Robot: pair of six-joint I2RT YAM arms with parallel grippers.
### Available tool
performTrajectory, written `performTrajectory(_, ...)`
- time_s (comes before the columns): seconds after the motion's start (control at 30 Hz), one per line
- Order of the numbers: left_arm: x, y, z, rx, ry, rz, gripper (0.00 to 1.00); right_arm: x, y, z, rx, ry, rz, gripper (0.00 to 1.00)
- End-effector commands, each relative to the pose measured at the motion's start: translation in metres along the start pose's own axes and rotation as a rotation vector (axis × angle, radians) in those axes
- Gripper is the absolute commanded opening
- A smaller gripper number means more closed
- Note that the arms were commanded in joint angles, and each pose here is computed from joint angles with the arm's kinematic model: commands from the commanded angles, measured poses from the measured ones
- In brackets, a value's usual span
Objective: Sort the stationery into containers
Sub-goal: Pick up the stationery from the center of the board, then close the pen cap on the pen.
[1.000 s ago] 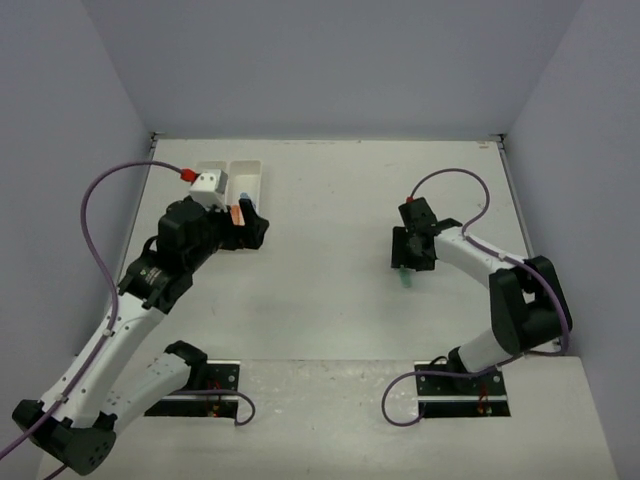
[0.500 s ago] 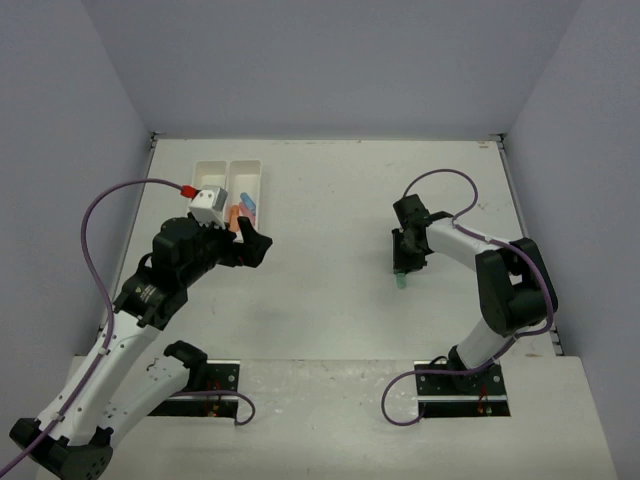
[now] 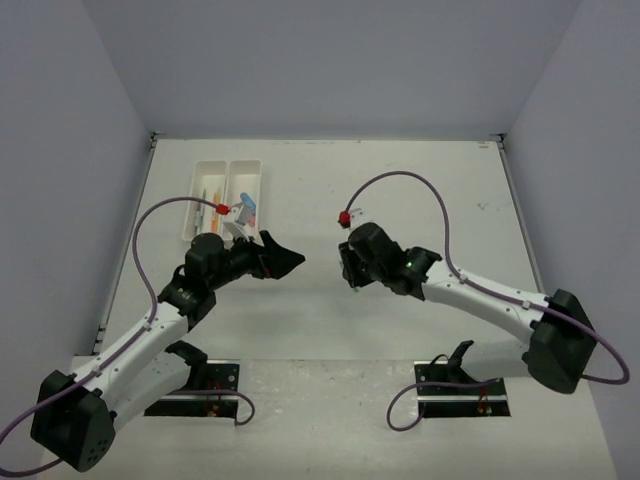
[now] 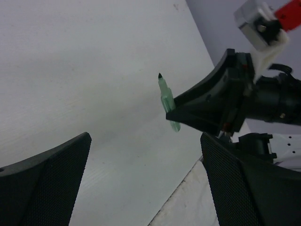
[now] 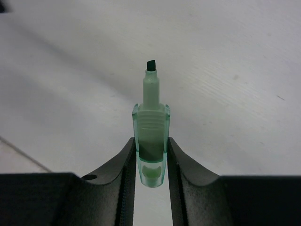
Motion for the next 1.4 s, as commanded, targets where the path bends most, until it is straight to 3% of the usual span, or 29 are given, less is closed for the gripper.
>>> performTrajectory(0.0,-0.006,-0.063,0.009,-0.029,-0.065,-0.374,1.0,-0.039,0.051,0.042,-0.043,-0.278,0.086,0.0)
performTrajectory(0.17,-0.013,-0.073,0.01,-0.055,-0.108,-0.433,0.84,-0.066,0.093,0.066,-0.137,-0.375,0.128,0.0)
performTrajectory(0.37,-0.009,-0.074,0.006,-0.061,-0.066,-0.418,0.45,-0.076,0.111,0.087,-0.139,-0.404,0.136,0.0)
performTrajectory(0.53,-0.002,-0.066,-0.005,-0.065,-0.019,-0.396,0.42,-0.074,0.112,0.092,-0.131,-0.388,0.11,0.0)
performTrajectory(0.57,-0.002,-0.065,-0.006,-0.064,-0.014,-0.397,0.37,-0.075,0.113,0.094,-0.133,-0.39,0.113,0.0)
performTrajectory(0.6,-0.001,-0.065,-0.007,-0.062,-0.012,-0.399,0.27,-0.075,0.114,0.096,-0.136,-0.39,0.114,0.0)
performTrajectory(0.63,-0.001,-0.065,-0.008,-0.062,-0.009,-0.4,0.08,-0.075,0.114,0.096,-0.138,-0.387,0.111,0.0)
performTrajectory(0.67,-0.001,-0.065,-0.008,-0.06,-0.008,-0.4,0.0,-0.076,0.114,0.097,-0.142,-0.388,0.112,0.0)
performTrajectory(0.77,0.0,-0.067,-0.001,-0.044,-0.032,-0.392,0.0,-0.073,0.116,0.095,-0.159,-0.376,0.117,0.0)
performTrajectory(1.0,0.002,-0.071,0.058,0.02,-0.206,-0.12,0.0,-0.033,0.114,0.038,-0.204,-0.328,0.149,0.0)
performTrajectory(1.2,0.003,-0.088,0.072,0.032,-0.222,-0.141,0.0,-0.017,0.118,0.009,-0.179,-0.286,0.202,0.01)
performTrajectory(1.37,0.006,-0.088,0.069,0.026,-0.212,-0.16,0.0,-0.022,0.121,0.007,-0.193,-0.294,0.237,0.09)
Point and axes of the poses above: each gripper's point midway between its finger pads, its own x axis out along the fingers, its own y axis along the line the jaws close on, z = x × y, the point moved 2 cm from there along -x, back along the fingers, and after that the axes turned 13 degrees about -x, right-handed, at the moved point
